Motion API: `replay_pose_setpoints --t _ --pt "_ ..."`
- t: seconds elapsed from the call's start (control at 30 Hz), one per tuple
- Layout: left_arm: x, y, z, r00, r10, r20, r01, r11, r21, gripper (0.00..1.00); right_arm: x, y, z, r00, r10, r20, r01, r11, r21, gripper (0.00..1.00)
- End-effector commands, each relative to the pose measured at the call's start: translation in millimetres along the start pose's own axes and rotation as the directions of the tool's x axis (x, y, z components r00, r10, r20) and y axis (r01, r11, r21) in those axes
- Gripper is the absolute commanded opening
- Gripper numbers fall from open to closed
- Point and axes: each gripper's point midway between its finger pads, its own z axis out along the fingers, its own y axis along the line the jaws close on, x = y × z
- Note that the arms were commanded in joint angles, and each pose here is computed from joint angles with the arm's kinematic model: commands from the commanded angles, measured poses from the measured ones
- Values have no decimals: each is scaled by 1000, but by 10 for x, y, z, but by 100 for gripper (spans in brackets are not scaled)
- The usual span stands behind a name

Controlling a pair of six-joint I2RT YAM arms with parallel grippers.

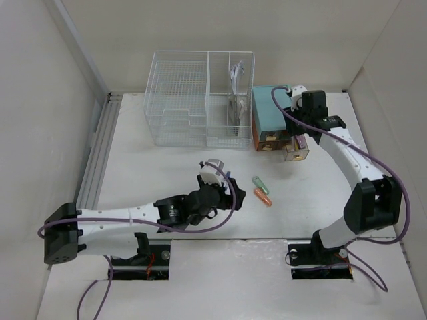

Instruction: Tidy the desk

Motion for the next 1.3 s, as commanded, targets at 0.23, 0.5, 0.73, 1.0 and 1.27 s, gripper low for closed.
replay_pose_setpoints --t 0.23,0.5,0.73,1.0,1.27 --pt "-154 -514 257 999 32 35 -35 994 105 76 143 106 -213 1000 11 0 -11 999 -40 0" --pt "-172 -857 476 997 60 40 -65 986 155 76 300 153 -266 999 9 -45 -11 998 -59 0" --pt "-144 -1116 697 994 104 32 -109 976 191 76 333 177 -293 999 2 -52 -5 998 -58 0" --pt "-40 -1211 848 992 125 11 -125 971 204 76 326 199 -262 997 0 -74 -6 997 -75 42" --pt "-53 -1234 865 991 135 12 -135 970 203 76 87 161 -449 1000 4 -14 -5 997 -73 65"
